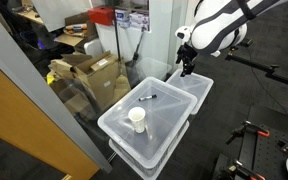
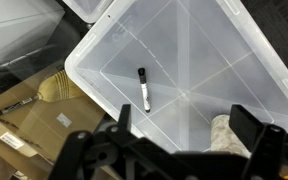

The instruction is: Pick up the pen from the top of the large container and put it in the white cup.

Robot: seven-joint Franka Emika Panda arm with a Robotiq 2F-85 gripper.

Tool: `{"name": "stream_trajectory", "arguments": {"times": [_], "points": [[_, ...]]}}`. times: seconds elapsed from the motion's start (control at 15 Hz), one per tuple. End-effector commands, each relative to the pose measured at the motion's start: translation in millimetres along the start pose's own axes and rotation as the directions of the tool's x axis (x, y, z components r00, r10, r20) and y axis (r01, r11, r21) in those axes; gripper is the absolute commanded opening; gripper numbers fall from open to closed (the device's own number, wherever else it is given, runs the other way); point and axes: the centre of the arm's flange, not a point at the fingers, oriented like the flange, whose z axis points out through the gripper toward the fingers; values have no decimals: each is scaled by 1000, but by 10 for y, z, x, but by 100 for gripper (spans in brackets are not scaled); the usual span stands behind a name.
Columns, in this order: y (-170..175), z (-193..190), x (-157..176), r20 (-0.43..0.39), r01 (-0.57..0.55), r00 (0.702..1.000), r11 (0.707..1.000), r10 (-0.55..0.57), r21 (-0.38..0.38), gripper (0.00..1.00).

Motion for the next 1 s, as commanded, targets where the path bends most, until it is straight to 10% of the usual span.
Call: {"name": "stream_trajectory", "arguments": {"times": [0.0, 0.93], "points": [[23, 97, 41, 10, -4, 1000, 1000, 4, 5, 100], [394, 893, 168, -11, 5, 1000, 999, -4, 32, 100]]}}
